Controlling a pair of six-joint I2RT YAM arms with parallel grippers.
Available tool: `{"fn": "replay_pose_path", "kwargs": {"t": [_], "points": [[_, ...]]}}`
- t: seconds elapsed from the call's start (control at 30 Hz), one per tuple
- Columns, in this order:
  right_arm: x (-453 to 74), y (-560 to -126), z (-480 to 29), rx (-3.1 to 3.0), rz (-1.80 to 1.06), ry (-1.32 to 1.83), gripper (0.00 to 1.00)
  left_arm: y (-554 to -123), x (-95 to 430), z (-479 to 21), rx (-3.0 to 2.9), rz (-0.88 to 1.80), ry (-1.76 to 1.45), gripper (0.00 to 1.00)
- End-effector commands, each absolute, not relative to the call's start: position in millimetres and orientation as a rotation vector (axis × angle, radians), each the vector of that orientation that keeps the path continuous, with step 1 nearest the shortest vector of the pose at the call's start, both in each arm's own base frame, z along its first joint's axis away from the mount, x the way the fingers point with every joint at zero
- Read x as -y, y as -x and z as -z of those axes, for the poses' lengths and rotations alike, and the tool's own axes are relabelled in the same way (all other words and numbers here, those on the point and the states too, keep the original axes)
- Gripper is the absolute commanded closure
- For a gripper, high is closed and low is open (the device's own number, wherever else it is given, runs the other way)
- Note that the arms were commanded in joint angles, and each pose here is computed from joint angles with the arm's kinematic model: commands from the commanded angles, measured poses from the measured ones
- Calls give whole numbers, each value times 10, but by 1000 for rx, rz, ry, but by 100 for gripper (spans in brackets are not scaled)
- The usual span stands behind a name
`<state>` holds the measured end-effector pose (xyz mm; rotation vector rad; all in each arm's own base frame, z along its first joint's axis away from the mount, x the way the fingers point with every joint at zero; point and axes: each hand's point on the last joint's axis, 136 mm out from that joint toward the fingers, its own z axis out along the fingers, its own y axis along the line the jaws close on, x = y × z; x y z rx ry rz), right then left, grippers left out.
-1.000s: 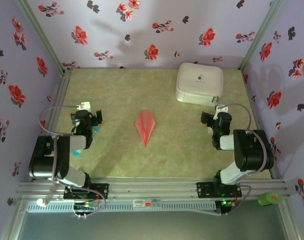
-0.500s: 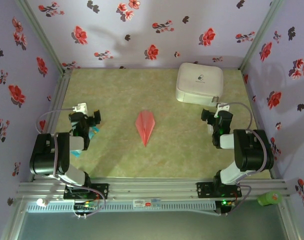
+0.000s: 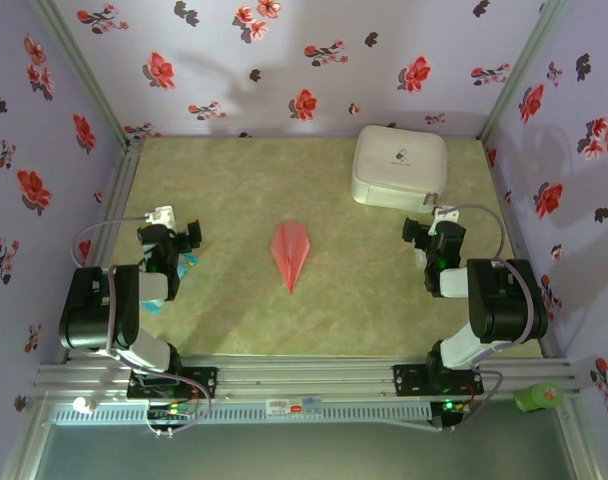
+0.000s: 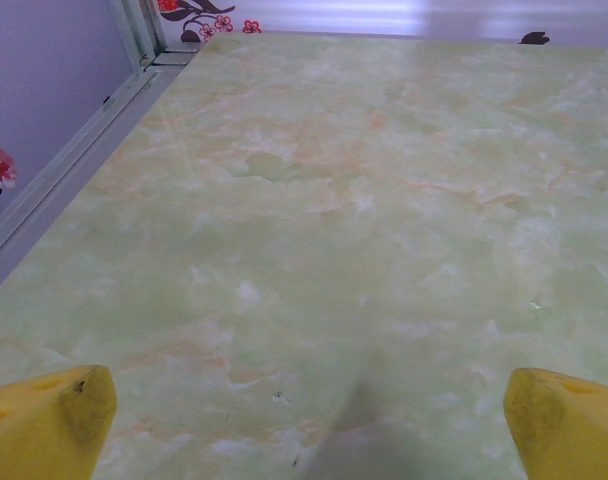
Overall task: Fold a paper plane with a square sheet of paper (pick it up from the middle)
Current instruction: Reset both arms
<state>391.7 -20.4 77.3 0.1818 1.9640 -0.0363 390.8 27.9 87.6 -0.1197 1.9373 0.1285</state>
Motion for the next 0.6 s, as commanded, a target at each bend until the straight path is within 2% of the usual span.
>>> {"fn": "replay_pose_path", "kwargs": {"t": [0.0,0.57], "points": [[214,-3961,-870,-1930,43,-197,1,-3954,-286,-959,-1901,-119,128,0],[215,-3959,-867,-1930,44,-197,1,-3953,-283,-957,-1901,-118,127,0]]}}
